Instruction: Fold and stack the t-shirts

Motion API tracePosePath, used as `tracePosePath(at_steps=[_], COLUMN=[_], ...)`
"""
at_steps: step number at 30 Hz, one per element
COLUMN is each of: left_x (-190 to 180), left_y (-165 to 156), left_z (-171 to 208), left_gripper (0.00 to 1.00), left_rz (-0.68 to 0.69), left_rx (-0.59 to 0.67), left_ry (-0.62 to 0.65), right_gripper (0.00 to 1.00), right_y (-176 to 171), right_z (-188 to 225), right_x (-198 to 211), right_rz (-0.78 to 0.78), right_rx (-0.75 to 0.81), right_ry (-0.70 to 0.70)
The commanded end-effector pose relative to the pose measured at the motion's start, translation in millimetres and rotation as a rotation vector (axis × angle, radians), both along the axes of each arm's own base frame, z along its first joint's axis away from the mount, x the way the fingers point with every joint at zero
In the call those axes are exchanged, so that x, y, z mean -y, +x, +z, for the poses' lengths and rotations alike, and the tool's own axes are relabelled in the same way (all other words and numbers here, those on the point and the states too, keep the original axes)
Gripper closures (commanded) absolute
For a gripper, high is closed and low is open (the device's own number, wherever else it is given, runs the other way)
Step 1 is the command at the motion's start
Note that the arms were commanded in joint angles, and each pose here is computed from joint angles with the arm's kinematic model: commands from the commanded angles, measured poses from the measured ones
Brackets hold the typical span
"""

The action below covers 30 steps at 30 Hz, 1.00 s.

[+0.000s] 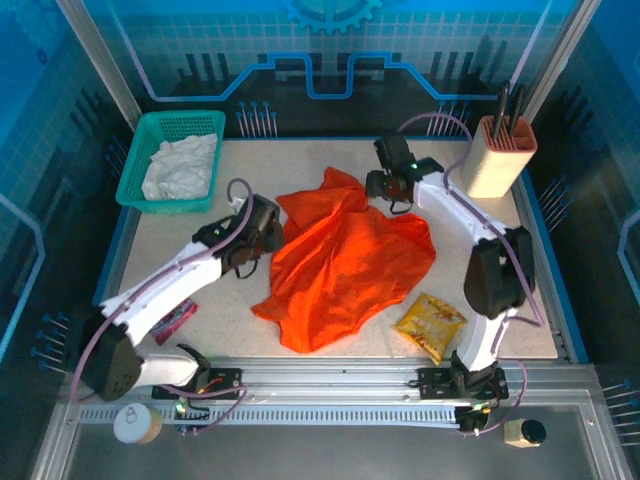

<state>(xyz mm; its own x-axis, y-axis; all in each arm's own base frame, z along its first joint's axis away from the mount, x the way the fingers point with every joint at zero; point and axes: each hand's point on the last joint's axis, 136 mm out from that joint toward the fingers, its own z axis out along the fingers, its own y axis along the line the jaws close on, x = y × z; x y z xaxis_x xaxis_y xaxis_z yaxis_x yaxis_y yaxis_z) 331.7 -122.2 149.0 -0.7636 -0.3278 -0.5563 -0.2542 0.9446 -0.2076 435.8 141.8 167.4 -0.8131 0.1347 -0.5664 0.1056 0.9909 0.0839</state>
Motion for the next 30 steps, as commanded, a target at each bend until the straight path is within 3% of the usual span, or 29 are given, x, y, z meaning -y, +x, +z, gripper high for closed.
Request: tracePosePath(at_steps=[1, 6, 12, 21, 30], left_x=[-4, 31, 46, 39, 28], left_y=[27, 77, 103, 119, 111], left_z=[-42, -77, -101, -130, -146], left_gripper=[0.61, 0.64, 0.61, 0.60, 0.61], left_rz=[-0.066, -0.214, -0.271, -0.288, -0.299], left_rx=[-0.120, -0.136, -0.144, -0.199, -0.248], left_ry=[-0.006, -0.065, -0.066, 0.039, 0.110], right_gripper=[0.33, 0.36, 0.37, 0.39, 0.40], right_y=[-29, -65, -85, -88, -83], right_z=[-17, -38, -60, -83, -86], right_x=[-6, -8, -10, -14, -12], right_rz=[0.000, 0.021, 0.024, 0.018, 0.012], right_rx=[-0.018, -0.057, -0.100, -0.148, -0.155], right_ry=[0.043, 0.080, 0.083, 0.076, 0.070])
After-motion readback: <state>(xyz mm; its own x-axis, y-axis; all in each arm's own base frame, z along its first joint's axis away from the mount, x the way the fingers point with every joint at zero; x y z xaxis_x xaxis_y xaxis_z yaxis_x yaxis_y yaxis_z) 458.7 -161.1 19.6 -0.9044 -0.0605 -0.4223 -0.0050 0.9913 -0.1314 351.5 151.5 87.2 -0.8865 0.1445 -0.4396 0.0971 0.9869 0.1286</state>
